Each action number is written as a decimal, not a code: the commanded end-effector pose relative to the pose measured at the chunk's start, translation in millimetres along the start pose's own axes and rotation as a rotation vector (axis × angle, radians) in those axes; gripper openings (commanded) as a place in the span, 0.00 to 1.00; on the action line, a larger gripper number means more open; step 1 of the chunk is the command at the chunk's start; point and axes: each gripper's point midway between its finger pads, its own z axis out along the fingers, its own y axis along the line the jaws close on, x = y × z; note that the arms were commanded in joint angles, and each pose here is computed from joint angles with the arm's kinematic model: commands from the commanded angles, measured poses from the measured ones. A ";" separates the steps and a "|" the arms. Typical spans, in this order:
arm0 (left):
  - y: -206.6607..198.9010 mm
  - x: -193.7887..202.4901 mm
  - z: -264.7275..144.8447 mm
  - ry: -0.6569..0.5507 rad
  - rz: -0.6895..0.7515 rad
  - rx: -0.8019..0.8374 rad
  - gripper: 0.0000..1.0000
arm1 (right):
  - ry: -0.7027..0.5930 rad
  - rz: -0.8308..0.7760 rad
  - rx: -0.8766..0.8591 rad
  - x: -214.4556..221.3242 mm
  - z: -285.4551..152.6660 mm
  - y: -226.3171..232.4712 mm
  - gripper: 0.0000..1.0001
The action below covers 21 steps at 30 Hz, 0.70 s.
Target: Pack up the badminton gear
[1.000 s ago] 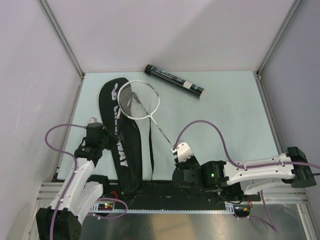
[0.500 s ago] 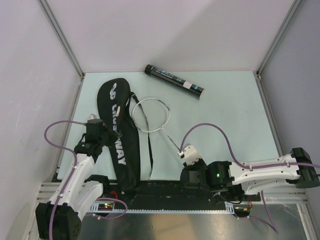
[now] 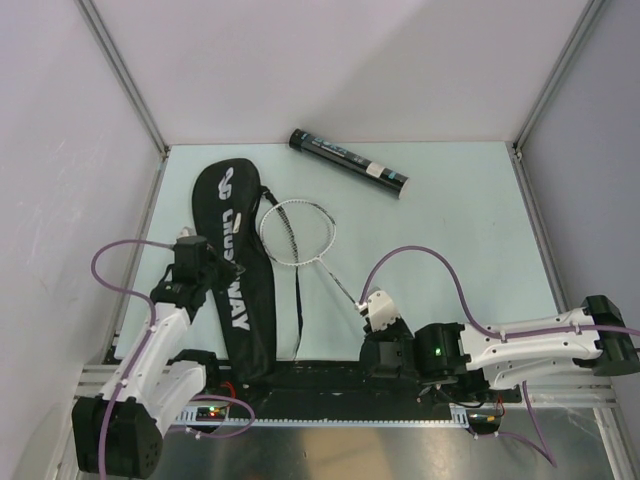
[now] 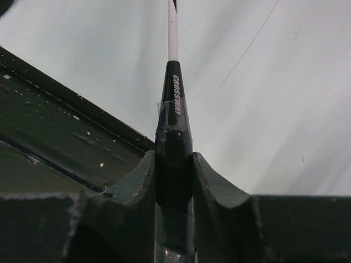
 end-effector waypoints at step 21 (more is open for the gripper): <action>-38.7 -8.6 16.7 0.031 -0.029 0.082 0.00 | -0.183 0.079 -0.086 -42.9 -5.8 23.2 0.00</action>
